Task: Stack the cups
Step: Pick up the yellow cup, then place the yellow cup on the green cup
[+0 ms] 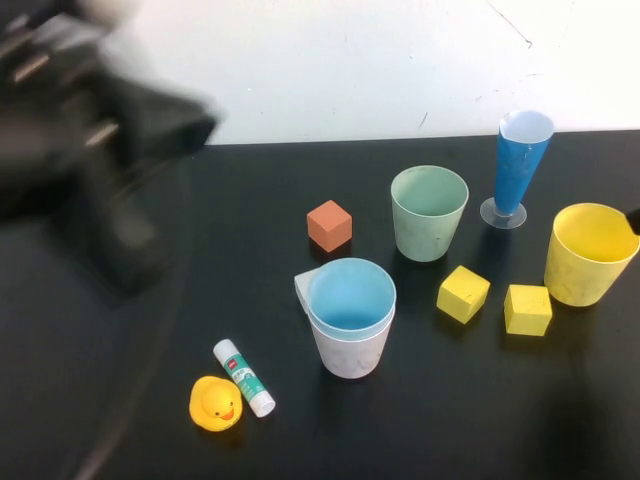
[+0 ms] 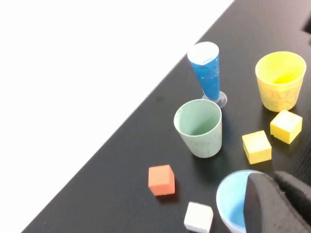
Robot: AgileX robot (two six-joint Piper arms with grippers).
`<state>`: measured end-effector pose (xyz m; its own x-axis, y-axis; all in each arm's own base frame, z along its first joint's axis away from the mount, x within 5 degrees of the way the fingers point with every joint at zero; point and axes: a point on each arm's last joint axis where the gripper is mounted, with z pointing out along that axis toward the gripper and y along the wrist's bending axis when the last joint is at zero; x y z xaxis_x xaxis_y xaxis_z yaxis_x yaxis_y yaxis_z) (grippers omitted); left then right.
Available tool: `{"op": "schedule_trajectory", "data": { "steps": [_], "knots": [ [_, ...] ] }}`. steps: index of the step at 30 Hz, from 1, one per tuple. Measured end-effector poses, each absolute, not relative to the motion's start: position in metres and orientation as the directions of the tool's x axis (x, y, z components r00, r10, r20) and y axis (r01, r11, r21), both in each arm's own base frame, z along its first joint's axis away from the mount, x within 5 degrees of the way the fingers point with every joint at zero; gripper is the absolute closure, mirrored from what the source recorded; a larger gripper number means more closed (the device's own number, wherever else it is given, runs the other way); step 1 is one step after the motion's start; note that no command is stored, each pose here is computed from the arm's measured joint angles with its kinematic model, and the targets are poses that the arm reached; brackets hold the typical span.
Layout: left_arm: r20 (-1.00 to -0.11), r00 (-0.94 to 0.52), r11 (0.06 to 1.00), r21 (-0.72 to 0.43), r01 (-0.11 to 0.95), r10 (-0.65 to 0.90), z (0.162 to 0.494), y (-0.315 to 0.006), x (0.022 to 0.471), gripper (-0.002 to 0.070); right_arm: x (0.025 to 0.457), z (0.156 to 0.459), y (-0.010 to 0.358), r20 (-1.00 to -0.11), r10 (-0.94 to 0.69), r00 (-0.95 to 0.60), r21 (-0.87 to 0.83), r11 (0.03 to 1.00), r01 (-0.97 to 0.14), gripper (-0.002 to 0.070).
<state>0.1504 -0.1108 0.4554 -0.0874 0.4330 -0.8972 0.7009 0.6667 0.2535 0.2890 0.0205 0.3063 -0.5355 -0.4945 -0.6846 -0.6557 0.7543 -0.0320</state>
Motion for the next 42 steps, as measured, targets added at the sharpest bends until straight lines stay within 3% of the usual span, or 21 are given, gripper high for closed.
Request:
{"op": "schedule_trajectory", "data": {
  "steps": [4, 13, 17, 18, 21, 24, 30, 36, 42],
  "knots": [
    [-0.914, -0.049, 0.683, 0.264, 0.681, 0.402, 0.437, -0.090, 0.119, 0.0673, 0.323, 0.292, 0.016, -0.664, -0.522, -0.536, -0.050, 0.746, -0.664, 0.0300],
    [-0.909, -0.023, 0.689, 0.299, 0.660, 0.417, 0.400, -0.064, 0.084, 0.0673, 0.362, 0.236, 0.013, -0.577, -0.553, -0.601, 0.030, 0.721, -0.692, 0.0282],
    [-0.919, 0.008, 0.697, 0.306, 0.648, 0.395, 0.401, -0.058, 0.075, 0.0673, 0.365, 0.221, 0.015, -0.547, -0.550, -0.631, 0.097, 0.707, -0.700, 0.0352],
    [-0.921, 0.017, 0.700, 0.308, 0.645, 0.390, 0.402, -0.057, 0.074, 0.0673, 0.365, 0.220, 0.016, -0.550, -0.541, -0.636, 0.116, 0.705, -0.700, 0.0414],
    [-0.923, 0.029, 0.703, 0.312, 0.639, 0.383, 0.403, -0.055, 0.071, 0.0673, 0.366, 0.230, 0.021, -0.573, -0.516, -0.636, 0.172, 0.683, -0.710, 0.0582],
    [-0.925, 0.013, 0.706, 0.298, 0.642, 0.379, 0.402, -0.055, 0.071, 0.0673, 0.368, 0.249, 0.033, -0.611, -0.504, -0.610, 0.225, 0.629, -0.744, 0.0642],
    [-0.928, -0.012, 0.712, 0.277, 0.646, 0.371, 0.401, -0.055, 0.071, 0.0673, 0.371, 0.307, 0.092, -0.673, -0.617, -0.409, 0.129, 0.447, -0.885, 0.0648],
    [-0.928, -0.029, 0.714, 0.265, 0.649, 0.371, 0.399, -0.055, 0.071, 0.0673, 0.381, 0.348, 0.138, -0.667, -0.713, -0.215, -0.157, 0.416, -0.896, 0.0648],
    [-0.918, -0.069, 0.706, 0.251, 0.663, 0.391, 0.395, -0.055, 0.069, 0.0673, 0.410, 0.335, 0.154, -0.659, -0.729, -0.185, -0.232, 0.431, -0.872, 0.0648]
  ]
}}
